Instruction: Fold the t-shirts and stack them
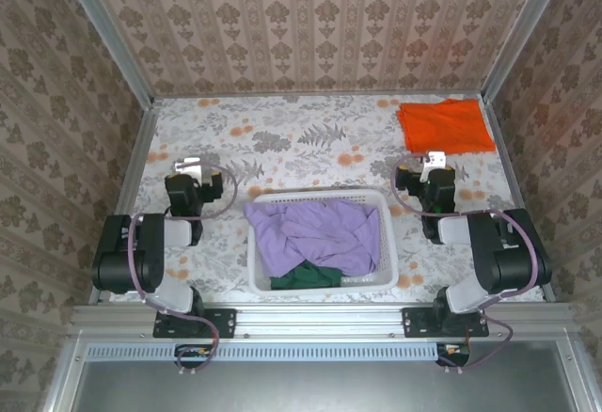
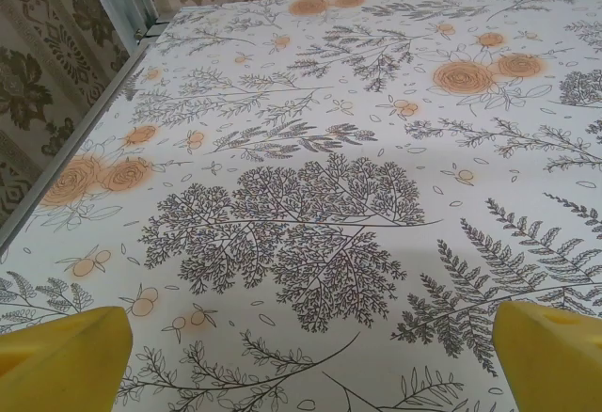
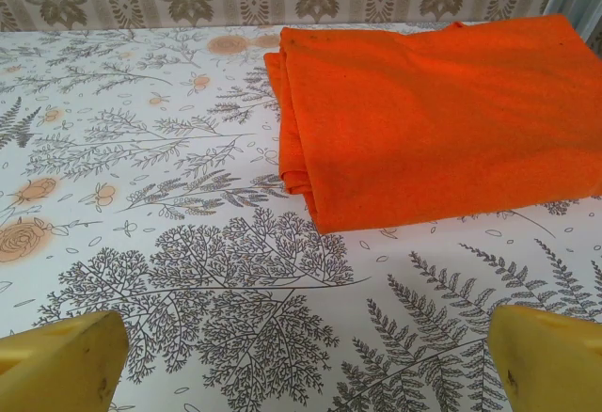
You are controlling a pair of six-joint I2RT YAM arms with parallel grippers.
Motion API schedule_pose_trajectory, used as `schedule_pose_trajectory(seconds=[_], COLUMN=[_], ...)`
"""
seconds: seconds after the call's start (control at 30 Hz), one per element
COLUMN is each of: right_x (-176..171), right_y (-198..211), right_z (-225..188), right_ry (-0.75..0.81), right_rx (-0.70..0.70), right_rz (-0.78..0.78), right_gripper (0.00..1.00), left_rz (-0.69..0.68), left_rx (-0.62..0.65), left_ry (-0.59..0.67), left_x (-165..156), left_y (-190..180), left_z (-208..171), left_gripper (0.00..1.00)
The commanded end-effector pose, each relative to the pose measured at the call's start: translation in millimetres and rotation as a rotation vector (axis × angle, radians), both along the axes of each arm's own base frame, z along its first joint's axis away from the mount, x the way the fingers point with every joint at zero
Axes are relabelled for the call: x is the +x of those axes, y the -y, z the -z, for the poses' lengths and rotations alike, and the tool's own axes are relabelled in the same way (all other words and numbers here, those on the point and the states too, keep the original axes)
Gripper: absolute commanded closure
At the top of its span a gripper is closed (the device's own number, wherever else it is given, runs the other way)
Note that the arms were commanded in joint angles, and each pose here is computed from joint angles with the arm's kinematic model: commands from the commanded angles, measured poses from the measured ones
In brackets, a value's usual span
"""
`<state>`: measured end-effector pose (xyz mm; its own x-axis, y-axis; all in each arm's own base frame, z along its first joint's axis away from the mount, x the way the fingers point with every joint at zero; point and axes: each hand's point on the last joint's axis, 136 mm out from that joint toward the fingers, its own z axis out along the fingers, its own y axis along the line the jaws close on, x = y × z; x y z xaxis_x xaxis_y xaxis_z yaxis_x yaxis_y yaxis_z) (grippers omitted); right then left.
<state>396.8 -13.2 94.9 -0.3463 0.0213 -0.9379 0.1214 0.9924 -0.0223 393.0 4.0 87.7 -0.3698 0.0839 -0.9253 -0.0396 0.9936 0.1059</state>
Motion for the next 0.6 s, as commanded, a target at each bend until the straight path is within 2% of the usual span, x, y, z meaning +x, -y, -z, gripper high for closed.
schedule_pose_trajectory(seconds=[0.0,0.57], right_x=[1.5,1.4], right_y=[-1.6,-1.5], right_z=[-4.1,-3.7], right_ry=[0.014,0.013], right_rx=[0.007,0.009], right_rz=[-0.001,-0.003], right_gripper=[0.00,0.00], left_rz=[0.023,0.032], left_rx=[0.016,0.004], left_ry=[0.019,0.017], left_x=[5.6,6.2], left_y=[2.8,3.5], left_z=[-7.2,-6.9], left_gripper=[0.00,0.00])
